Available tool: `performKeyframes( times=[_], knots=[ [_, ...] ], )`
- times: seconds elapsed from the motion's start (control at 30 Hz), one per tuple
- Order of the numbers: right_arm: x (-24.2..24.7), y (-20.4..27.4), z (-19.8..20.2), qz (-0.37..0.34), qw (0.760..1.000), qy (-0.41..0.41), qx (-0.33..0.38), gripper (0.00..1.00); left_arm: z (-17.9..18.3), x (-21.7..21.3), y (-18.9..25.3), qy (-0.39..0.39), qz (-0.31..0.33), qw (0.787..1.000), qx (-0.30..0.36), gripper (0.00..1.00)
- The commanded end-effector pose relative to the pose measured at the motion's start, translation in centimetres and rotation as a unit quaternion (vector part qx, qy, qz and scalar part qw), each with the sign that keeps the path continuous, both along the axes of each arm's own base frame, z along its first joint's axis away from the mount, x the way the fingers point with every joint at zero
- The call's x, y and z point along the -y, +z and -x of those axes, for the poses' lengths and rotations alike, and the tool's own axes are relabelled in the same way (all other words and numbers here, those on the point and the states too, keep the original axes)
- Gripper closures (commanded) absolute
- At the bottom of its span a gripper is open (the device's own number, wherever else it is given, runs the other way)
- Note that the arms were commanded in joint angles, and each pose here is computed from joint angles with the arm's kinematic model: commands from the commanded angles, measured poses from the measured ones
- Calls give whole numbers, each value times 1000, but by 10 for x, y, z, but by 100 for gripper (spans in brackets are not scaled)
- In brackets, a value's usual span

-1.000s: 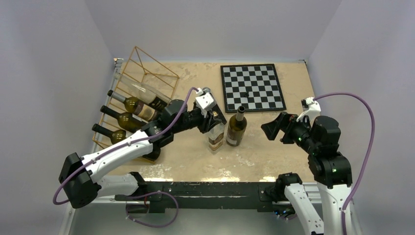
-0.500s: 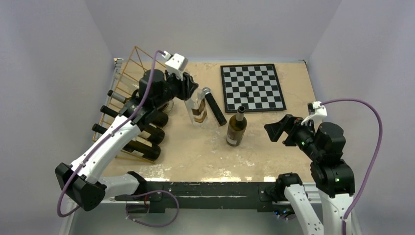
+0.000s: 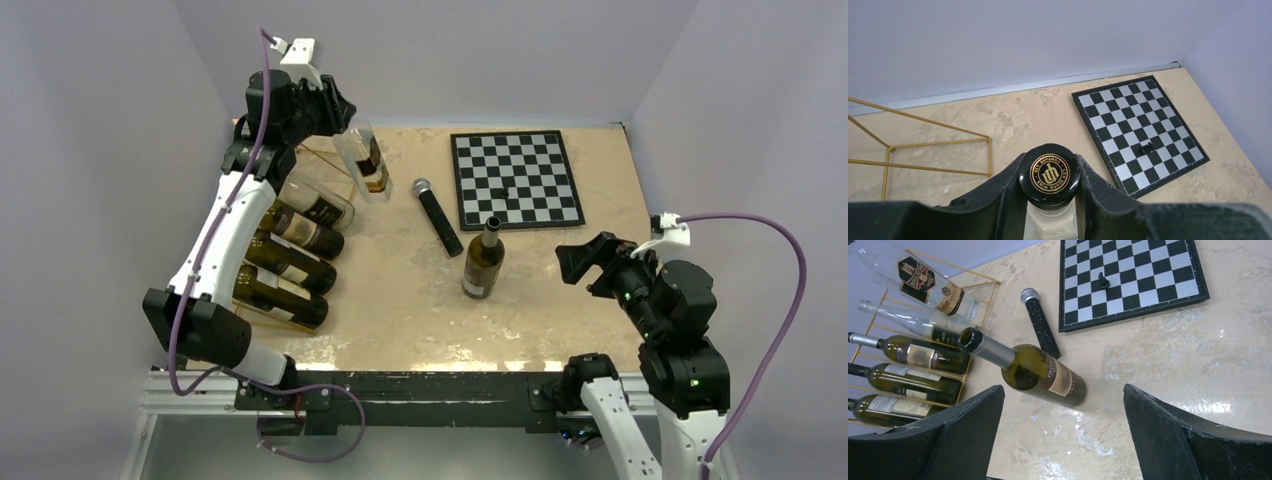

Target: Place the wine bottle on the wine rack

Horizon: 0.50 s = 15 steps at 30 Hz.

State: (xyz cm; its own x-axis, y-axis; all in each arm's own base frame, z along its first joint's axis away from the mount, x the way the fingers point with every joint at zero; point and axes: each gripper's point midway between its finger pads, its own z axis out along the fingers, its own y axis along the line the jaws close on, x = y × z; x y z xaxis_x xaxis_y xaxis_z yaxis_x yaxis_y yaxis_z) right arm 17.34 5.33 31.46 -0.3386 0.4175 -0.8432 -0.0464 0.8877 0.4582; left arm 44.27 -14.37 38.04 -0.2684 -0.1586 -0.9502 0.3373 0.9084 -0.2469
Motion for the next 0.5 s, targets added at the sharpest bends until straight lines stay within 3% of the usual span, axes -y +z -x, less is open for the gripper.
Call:
performKeyframes(
  times=[0.0,0.17,0.47],
  knots=[
    [11,22,0,10,999,-28,39,6,-14,-12,69,5,77,994,79,100],
    [14,14,1,16,999,-33,34,6,-45,-36,56,21,110,992,61,100],
    [10,8,-4,11,999,-25,20,6,-69,-57,51,16,139,986,91,100]
  ],
)
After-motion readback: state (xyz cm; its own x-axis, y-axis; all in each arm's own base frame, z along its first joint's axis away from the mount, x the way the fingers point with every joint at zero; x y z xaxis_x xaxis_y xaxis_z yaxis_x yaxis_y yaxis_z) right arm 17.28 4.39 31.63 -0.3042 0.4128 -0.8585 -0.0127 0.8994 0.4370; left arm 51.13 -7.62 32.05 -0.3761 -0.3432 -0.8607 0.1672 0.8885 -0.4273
